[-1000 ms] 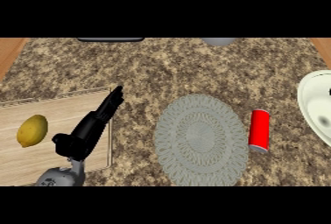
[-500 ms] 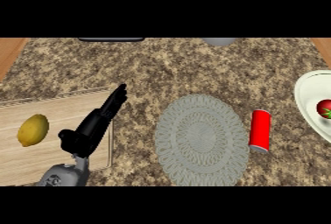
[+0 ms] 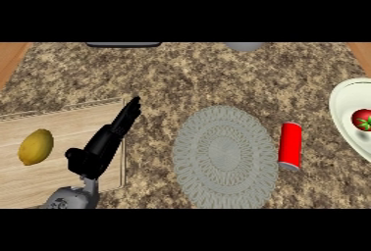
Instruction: Pick the tomato from the placemat and place it in the bowl
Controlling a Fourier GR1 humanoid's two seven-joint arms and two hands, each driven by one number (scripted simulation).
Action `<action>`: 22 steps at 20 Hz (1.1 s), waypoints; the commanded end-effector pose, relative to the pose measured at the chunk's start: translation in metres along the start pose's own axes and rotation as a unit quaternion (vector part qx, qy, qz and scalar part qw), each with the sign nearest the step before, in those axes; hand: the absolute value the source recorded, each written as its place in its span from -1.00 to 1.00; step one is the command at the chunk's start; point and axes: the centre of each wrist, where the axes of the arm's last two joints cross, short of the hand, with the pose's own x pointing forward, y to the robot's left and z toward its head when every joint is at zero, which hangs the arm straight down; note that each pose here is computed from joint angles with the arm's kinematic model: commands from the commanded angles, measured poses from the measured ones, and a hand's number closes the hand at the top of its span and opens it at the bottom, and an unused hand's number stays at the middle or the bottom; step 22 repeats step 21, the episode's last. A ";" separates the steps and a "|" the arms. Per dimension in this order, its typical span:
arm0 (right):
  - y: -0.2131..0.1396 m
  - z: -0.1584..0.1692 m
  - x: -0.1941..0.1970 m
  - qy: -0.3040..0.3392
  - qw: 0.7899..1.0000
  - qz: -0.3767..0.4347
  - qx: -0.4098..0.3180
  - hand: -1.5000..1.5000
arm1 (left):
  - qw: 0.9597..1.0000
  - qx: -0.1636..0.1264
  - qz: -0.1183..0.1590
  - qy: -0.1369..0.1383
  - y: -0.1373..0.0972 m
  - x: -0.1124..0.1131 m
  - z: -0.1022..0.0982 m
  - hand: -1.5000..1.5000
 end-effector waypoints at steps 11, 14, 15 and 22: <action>-0.122 0.030 -0.135 0.065 0.985 -0.120 -0.109 -1.00 | 1.000 0.022 -0.006 0.001 0.010 0.010 0.002 0.00; -0.158 0.036 -0.159 0.064 0.979 -0.147 -0.123 -1.00 | 1.000 0.006 0.001 -0.003 0.003 0.006 0.011 0.00; -0.158 0.044 -0.186 0.070 0.982 -0.136 -0.116 -1.00 | 1.000 0.005 -0.002 0.003 -0.005 0.010 0.017 0.00; -0.212 0.061 -0.227 0.056 0.979 -0.174 -0.093 -1.00 | 1.000 0.008 -0.007 -0.003 0.007 0.015 -0.001 0.00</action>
